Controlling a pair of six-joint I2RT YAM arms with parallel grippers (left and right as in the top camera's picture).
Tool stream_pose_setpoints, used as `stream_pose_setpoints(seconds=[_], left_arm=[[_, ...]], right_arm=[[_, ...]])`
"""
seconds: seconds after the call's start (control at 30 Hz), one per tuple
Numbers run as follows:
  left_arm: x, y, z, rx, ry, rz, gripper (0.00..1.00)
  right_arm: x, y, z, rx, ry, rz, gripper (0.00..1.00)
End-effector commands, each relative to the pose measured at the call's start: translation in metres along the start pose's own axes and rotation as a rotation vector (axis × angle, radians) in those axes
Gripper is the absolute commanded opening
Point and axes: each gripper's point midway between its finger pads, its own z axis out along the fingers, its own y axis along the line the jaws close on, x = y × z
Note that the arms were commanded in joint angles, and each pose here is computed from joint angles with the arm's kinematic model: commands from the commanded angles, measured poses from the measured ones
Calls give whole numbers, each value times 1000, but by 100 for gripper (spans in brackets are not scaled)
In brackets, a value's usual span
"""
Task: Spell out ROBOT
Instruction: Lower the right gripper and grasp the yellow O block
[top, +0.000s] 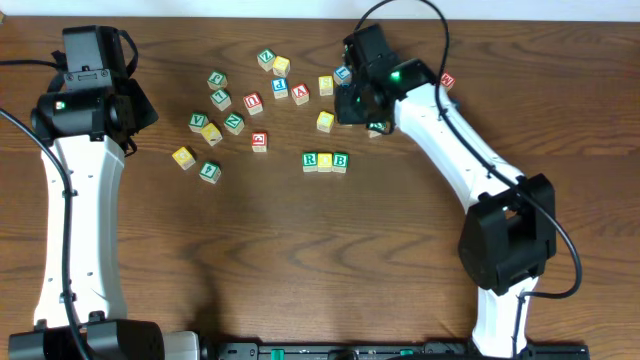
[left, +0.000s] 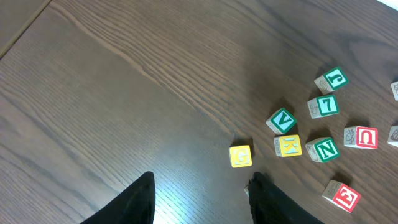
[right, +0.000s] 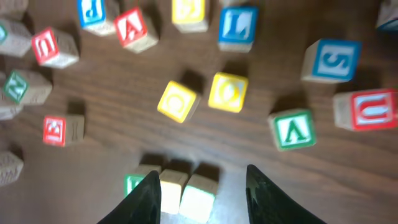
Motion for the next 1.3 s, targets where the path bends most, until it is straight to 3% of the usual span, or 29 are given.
stream_pose_setpoints(seconds=[0.0,0.37,0.4,1.27], left_arm=[[2,6,0,-23,-2,-6,48],[2,6,0,-23,-2,-6,49],[2,6,0,-23,-2,-6,100],[2,6,0,-23,-2,-6,98]], right_arm=[[-14,-8,-9,11,-44,23,40],[-34,-9,14,22,-126,114,42],[-33,-9,19,22,-122,120,42],[-5,-26,109,69,-31,152,43]])
